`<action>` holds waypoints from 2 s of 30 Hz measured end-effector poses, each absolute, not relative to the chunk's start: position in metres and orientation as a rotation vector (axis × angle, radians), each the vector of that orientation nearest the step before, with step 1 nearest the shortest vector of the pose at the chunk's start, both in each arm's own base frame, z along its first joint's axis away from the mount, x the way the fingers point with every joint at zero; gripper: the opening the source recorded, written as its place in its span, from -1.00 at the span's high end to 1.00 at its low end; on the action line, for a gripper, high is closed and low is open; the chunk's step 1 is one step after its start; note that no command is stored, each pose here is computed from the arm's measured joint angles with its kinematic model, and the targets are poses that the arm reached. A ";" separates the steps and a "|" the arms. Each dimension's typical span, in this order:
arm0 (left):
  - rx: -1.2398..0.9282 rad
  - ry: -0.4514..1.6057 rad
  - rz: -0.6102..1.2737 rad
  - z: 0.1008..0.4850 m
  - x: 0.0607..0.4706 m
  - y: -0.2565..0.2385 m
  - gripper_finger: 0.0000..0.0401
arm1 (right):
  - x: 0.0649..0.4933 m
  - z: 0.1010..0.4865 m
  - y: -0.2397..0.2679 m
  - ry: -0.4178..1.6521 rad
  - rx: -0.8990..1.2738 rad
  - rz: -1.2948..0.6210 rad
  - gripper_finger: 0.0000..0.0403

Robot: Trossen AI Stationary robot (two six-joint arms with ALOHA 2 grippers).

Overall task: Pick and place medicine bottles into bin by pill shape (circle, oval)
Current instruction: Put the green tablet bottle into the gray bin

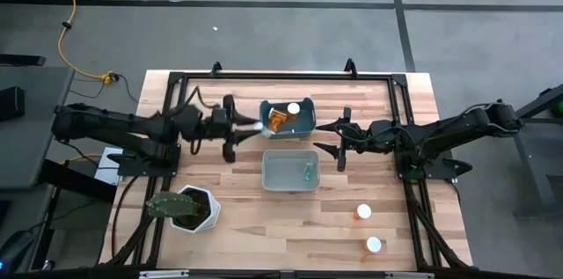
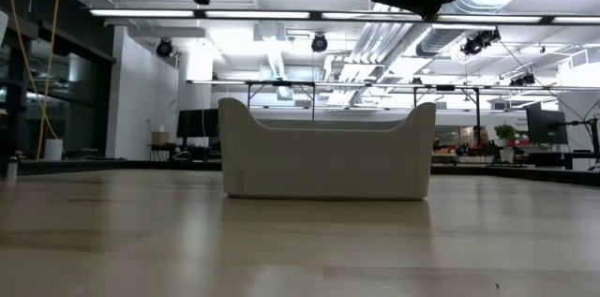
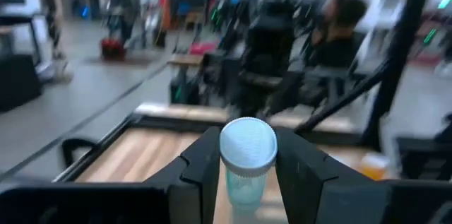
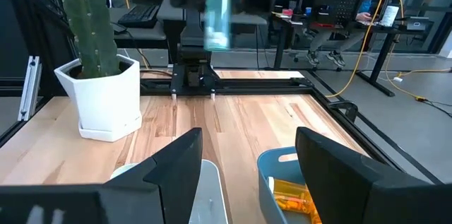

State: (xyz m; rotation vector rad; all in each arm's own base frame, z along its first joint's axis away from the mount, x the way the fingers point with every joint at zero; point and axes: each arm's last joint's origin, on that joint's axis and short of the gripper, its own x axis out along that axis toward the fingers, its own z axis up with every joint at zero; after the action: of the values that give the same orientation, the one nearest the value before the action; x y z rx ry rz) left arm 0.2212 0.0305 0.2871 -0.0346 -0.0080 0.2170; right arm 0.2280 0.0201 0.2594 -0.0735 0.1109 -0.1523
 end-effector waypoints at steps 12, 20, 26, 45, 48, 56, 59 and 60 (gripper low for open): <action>-0.042 -0.108 0.257 0.253 0.213 0.015 0.51 | 0.228 0.259 0.020 0.111 -0.074 -0.152 -0.10; -0.031 -0.104 0.239 0.253 0.213 0.014 0.51 | 0.228 0.259 0.020 0.111 -0.074 -0.152 -0.10; -0.031 -0.104 0.239 0.253 0.213 0.014 0.51 | 0.228 0.259 0.020 0.111 -0.074 -0.152 -0.10; -0.002 0.265 0.157 0.244 0.288 -0.003 0.51 | 0.228 0.259 0.020 0.111 -0.064 -0.156 -0.10; 0.015 0.268 0.164 0.245 0.290 -0.002 0.51 | 0.228 0.259 0.020 0.115 -0.071 -0.155 -0.10; 0.029 0.274 0.109 0.246 0.289 -0.001 0.51 | 0.228 0.259 0.020 0.114 -0.110 -0.154 -0.10; 0.063 0.297 0.044 0.244 0.289 -0.003 0.51 | 0.228 0.259 0.020 0.115 -0.131 -0.153 -0.10; 0.072 0.310 0.026 0.243 0.288 -0.004 0.51 | 0.228 0.259 0.020 0.115 -0.135 -0.152 -0.10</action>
State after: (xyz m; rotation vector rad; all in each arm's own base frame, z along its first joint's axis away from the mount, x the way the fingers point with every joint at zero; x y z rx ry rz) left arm 0.2883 -0.0039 0.2432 0.0725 0.3097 0.0264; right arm 0.2279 0.0200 0.2594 -0.1346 0.1155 -0.1525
